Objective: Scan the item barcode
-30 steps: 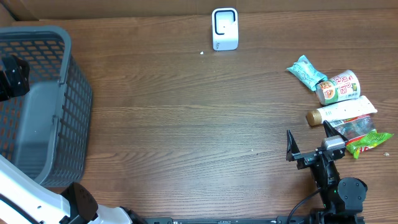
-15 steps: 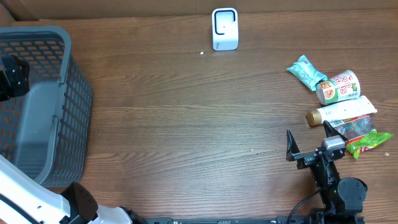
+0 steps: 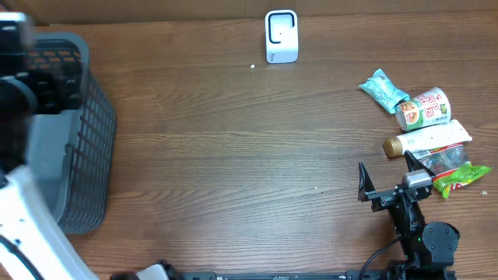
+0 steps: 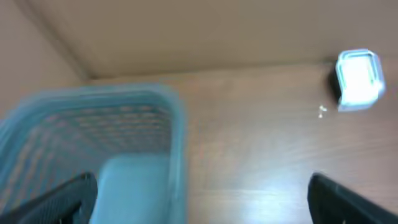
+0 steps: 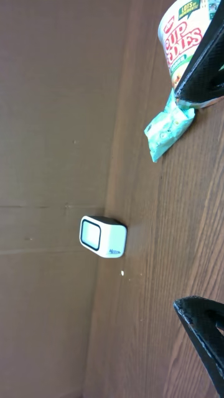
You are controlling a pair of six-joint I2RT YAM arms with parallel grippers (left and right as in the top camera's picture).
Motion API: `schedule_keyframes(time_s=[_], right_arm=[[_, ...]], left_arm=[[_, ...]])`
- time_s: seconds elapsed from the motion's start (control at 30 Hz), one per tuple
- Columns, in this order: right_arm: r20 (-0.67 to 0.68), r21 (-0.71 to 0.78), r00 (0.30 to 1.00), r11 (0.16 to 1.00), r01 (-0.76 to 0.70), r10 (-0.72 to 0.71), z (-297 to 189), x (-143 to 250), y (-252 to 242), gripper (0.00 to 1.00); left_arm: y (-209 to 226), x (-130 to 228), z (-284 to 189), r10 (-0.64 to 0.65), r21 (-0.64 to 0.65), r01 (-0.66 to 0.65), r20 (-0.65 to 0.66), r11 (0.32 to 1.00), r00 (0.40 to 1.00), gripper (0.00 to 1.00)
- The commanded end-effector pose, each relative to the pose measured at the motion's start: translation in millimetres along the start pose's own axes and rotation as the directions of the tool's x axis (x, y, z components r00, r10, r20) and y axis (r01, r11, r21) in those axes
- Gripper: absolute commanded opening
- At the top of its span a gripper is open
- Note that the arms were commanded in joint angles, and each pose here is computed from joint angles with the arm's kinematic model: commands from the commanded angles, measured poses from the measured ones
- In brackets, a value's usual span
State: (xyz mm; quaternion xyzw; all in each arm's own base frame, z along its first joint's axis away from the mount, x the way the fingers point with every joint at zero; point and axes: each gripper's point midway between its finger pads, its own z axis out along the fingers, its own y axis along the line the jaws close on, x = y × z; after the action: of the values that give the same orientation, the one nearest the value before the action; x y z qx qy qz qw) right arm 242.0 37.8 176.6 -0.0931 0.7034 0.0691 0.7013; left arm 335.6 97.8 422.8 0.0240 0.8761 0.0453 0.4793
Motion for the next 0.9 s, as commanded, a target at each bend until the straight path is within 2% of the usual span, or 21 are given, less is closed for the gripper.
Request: schedule_keyframes(time_s=[0.0,0.1,0.17,0.2,0.3,0.4,0.47,0.53,0.73,0.87], right_arm=[[0.005,0.006,1.0,1.0,-0.005,0.005,0.1,1.5,-0.6,1.0],[0.005,0.006,1.0,1.0,-0.005,0.005,0.1,1.5,-0.6,1.0],[0.005,0.006,1.0,1.0,-0.005,0.005,0.1,1.5,-0.6,1.0],[0.006,0.006,1.0,1.0,-0.005,0.005,0.1,1.4,-0.6,1.0],[0.005,0.006,1.0,1.0,-0.005,0.005,0.1,1.5,-0.6,1.0],[0.005,0.006,1.0,1.0,-0.005,0.005,0.1,1.5,-0.6,1.0],[0.006,0.006,1.0,1.0,-0.005,0.005,0.1,1.4,-0.6,1.0],[0.005,0.006,1.0,1.0,-0.005,0.005,0.1,1.5,-0.6,1.0],[0.005,0.006,1.0,1.0,-0.005,0.005,0.1,1.5,-0.6,1.0],[0.005,0.006,1.0,1.0,-0.005,0.005,0.1,1.5,-0.6,1.0]], left_arm=[[-51.1,21.5,14.8,-0.009,0.094,0.002,0.083,0.996,0.997,1.0],[-77.4,47.7,25.2,-0.014,0.127,-0.012,0.196,0.992,0.981,1.0],[-89.1,78.5,30.2,-0.043,0.14,0.008,0.249,0.99,0.968,0.99],[-95.4,107.2,31.8,-0.062,0.141,0.021,0.291,0.99,0.955,1.0],[-103.5,144.7,33.9,-0.053,0.134,0.008,0.335,0.991,0.941,1.0],[-112.0,187.1,42.5,0.024,0.095,-0.068,0.41,0.993,0.912,1.0],[-119.8,201.8,44.7,0.096,0.065,-0.142,0.466,0.988,0.879,0.99],[-122.7,213.0,46.9,0.109,0.033,-0.145,0.504,0.989,0.857,1.0],[-131.1,247.8,59.8,0.118,-0.016,-0.129,0.521,0.992,0.845,1.0],[-128.7,267.7,66.8,0.119,-0.024,-0.121,0.451,0.992,0.885,0.99]])
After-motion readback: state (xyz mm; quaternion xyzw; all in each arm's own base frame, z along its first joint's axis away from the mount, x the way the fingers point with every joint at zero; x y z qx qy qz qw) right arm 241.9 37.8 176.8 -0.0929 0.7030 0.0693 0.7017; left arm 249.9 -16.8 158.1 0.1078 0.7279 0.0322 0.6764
